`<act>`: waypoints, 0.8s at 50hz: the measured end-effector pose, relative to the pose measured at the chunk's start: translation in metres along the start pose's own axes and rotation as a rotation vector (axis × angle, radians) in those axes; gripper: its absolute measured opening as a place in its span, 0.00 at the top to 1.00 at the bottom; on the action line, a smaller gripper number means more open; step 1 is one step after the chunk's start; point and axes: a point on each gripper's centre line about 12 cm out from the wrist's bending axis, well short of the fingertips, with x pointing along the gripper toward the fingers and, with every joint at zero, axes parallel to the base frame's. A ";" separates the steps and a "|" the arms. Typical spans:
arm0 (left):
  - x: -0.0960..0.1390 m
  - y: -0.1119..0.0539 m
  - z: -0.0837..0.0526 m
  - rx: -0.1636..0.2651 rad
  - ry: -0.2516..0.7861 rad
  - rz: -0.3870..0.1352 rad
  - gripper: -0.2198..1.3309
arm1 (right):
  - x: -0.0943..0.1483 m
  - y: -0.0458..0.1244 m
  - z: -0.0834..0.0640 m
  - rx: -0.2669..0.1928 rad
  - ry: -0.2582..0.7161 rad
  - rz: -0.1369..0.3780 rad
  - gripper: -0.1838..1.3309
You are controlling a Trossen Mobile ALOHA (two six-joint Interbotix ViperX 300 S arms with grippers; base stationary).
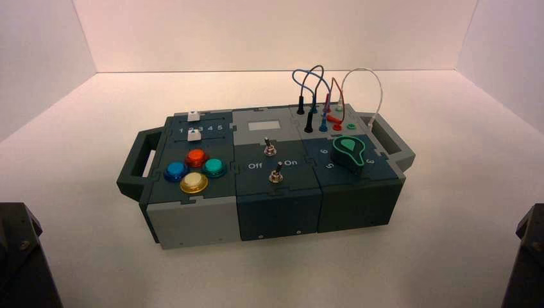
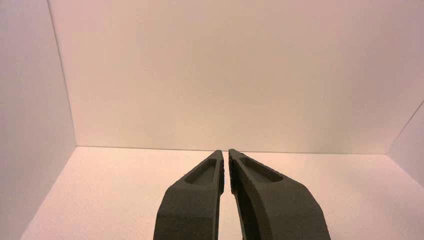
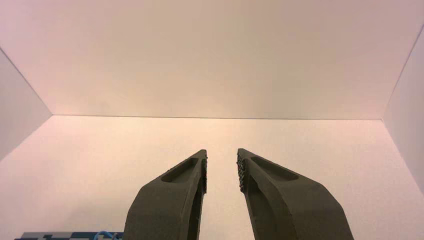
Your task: Move the bottom slider to position 2.
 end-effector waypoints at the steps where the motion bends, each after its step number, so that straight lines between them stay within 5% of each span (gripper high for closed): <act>1: 0.000 0.000 0.000 0.000 0.000 0.000 0.80 | 0.000 0.000 0.000 0.000 0.000 0.000 0.41; 24: 0.001 0.000 -0.004 -0.018 0.050 0.004 0.80 | 0.000 0.004 -0.001 -0.001 0.002 0.017 0.41; 40: -0.001 -0.002 -0.019 -0.047 0.408 0.030 0.86 | 0.002 0.006 -0.007 -0.002 0.054 0.025 0.41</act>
